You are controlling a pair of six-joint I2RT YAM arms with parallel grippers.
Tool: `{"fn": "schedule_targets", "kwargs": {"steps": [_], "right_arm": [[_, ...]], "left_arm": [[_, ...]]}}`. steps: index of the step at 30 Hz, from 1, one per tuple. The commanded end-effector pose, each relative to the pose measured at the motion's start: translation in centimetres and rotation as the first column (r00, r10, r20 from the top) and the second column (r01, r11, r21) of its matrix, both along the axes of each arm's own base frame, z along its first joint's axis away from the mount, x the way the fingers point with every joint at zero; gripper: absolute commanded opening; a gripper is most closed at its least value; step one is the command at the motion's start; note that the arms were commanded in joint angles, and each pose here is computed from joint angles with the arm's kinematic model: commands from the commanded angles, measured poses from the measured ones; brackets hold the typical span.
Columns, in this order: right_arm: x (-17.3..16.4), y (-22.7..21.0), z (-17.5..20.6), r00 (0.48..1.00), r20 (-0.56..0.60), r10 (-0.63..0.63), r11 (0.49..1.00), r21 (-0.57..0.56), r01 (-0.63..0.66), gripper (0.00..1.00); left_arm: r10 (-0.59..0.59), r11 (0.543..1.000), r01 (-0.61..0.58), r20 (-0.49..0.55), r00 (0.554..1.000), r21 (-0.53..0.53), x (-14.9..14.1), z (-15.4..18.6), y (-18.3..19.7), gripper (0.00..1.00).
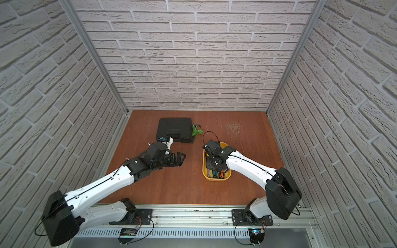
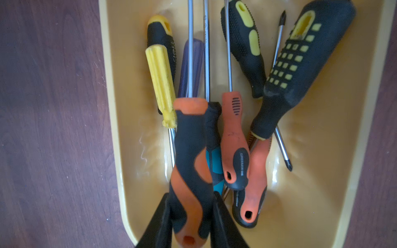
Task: Put the screwdriver on the desktop into the storage box
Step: Place the screwdriver in the storage box.
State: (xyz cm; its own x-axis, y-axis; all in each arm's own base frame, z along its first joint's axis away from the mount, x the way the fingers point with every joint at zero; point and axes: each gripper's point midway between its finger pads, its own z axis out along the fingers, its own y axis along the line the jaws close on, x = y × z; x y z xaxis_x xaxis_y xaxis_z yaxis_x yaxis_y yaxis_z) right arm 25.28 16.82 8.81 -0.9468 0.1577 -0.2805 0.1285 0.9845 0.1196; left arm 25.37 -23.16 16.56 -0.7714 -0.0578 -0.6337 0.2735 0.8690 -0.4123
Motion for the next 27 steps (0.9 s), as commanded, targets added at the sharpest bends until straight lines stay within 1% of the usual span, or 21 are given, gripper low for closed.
{"fn": "schedule_targets", "kwargs": {"steps": [1,27], "right_arm": [[0.00,0.08,0.41,1.000,0.026,-0.006,1.000,0.008,0.006,0.02],[0.15,0.08,0.14,1.000,0.022,0.010,1.000,-0.012,-0.009,0.02]], "left_arm": [[-0.025,0.999,0.026,0.034,0.999,-0.025,0.36,1.29,-0.93,0.98],[-0.039,0.999,0.040,0.031,0.999,-0.008,0.59,1.46,-1.51,0.98]]}}
